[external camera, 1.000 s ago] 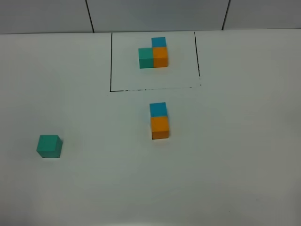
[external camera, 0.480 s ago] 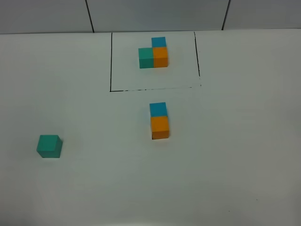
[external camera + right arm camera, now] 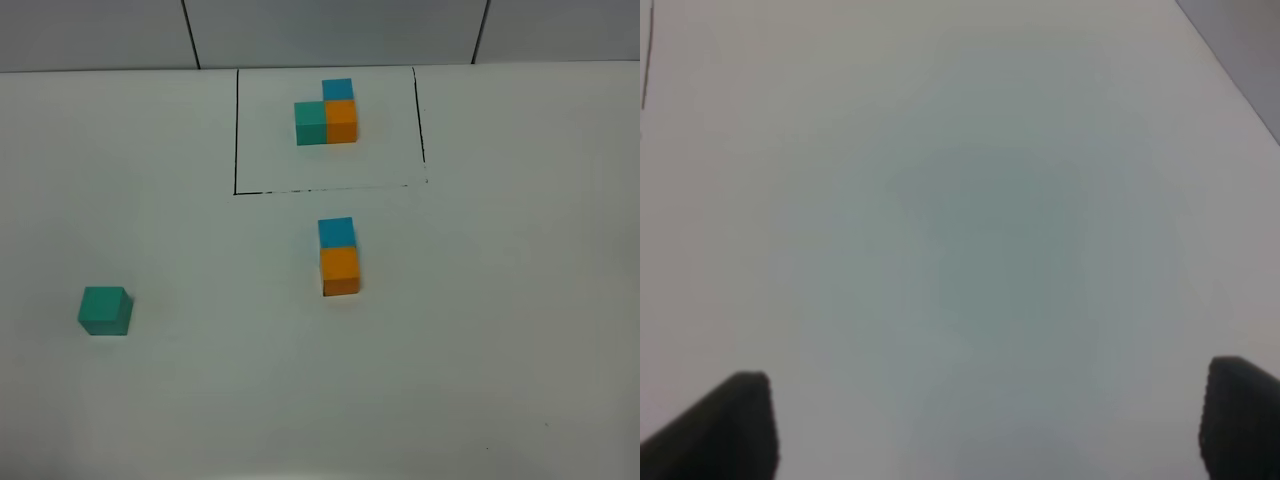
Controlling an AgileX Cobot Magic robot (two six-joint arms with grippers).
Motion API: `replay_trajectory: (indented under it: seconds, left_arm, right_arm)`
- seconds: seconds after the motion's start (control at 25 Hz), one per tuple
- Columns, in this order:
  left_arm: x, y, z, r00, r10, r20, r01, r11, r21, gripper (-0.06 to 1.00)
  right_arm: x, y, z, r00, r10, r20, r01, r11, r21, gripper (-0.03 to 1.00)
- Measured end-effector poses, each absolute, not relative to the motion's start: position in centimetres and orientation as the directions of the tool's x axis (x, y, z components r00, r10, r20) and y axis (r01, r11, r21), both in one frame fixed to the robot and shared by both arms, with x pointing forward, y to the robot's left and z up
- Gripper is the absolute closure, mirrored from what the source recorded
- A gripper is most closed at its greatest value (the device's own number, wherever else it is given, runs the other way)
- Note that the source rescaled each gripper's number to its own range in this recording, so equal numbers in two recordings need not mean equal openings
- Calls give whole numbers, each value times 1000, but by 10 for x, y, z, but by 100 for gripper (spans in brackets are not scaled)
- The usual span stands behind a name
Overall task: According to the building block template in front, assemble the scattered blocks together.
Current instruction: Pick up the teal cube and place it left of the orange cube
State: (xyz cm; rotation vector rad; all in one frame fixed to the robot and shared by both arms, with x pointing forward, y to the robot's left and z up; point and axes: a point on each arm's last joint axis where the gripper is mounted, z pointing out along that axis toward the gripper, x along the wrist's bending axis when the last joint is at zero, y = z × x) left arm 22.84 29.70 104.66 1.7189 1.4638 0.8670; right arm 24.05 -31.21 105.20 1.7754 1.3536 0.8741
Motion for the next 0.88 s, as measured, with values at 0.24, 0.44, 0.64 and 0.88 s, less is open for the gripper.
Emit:
replay_trajectory:
  seconds: [0.24,0.44,0.64,0.88]
  left_arm:
    - [228,297,1047,134,990,45,515,-109,850,7]
    - [228,297,1047,134,990,45,515,-109,850,7]
    - [228,297,1047,134,990,45,515,-109,850,7]
    - [228,297,1047,134,990,45,515,-109,850,7]
  right_arm:
    - [241,-311,1052,192,979,69,486,-156,860,24]
    - [241,-310,1052,170,983,62,490,-139,861,24]
    - [241,-309,1052,159,986,48,490,-122,863,24]
    - [241,-309,1052,159,986,47,490,-120,863,24]
